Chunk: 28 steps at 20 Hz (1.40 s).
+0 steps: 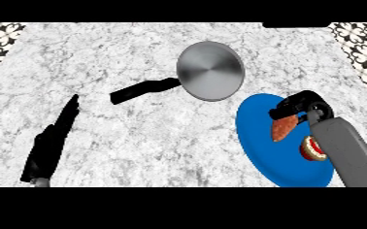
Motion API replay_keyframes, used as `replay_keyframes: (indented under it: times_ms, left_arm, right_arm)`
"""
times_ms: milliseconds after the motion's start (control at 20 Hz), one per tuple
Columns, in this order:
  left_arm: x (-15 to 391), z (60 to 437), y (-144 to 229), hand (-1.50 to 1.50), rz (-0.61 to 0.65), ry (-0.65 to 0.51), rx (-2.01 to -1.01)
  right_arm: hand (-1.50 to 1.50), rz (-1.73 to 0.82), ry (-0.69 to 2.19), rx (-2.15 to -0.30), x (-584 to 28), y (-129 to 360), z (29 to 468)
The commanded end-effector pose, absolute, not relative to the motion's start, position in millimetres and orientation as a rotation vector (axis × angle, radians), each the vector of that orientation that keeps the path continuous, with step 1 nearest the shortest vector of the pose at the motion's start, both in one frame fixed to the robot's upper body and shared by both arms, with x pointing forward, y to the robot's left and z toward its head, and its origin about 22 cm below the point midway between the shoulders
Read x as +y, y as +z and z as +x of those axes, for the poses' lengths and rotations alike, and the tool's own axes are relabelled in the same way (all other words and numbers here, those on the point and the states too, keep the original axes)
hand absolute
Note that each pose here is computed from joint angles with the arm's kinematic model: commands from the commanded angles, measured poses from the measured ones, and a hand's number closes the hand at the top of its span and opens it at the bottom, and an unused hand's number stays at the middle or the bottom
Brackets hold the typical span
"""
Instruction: Pick the sweet potato from the plate and place it in the pan
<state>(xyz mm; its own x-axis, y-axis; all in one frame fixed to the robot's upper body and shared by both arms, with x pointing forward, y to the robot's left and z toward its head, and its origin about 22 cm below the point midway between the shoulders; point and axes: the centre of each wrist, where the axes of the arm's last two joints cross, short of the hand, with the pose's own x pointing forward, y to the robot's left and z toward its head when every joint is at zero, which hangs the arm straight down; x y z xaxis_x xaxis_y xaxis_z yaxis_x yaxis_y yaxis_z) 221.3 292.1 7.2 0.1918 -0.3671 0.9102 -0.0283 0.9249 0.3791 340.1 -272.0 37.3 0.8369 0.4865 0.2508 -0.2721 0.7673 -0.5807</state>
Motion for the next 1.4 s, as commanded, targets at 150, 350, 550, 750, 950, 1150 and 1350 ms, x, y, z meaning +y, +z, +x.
replay_keyframes:
  times_ms: [150,350,550,750,950,1150,1350]
  left_arm:
    - [299.3,210.8,5.3,0.00,0.385,-0.233,-1.338]
    - [298.3,213.8,6.5,0.00,0.400,-0.209,-1.332]
    - [295.9,208.1,0.1,0.00,0.386,-0.205,-1.318]
    - [301.2,208.5,2.9,0.00,0.386,-0.215,-1.323]
    - [291.0,210.9,5.5,0.00,0.365,-0.234,-1.354]
    - [287.5,226.4,6.7,0.00,0.338,-0.253,-1.362]
    - [295.8,214.6,0.2,0.00,0.343,-0.258,-1.373]
  right_arm:
    - [1.50,-0.766,0.231,-0.286,-218.5,1.5,299.0]
    - [1.50,-1.048,0.244,-0.374,-227.8,15.2,297.1]
    - [1.50,-1.333,0.287,-0.606,-222.8,55.6,303.5]
    - [1.50,-1.526,0.284,-0.780,-198.2,99.9,303.1]
    - [1.50,-1.562,0.231,-0.875,-158.7,125.3,303.4]
    - [1.50,-1.552,0.186,-0.916,-122.2,154.8,314.5]
    - [1.50,-1.475,0.146,-0.924,-127.2,162.8,332.7]
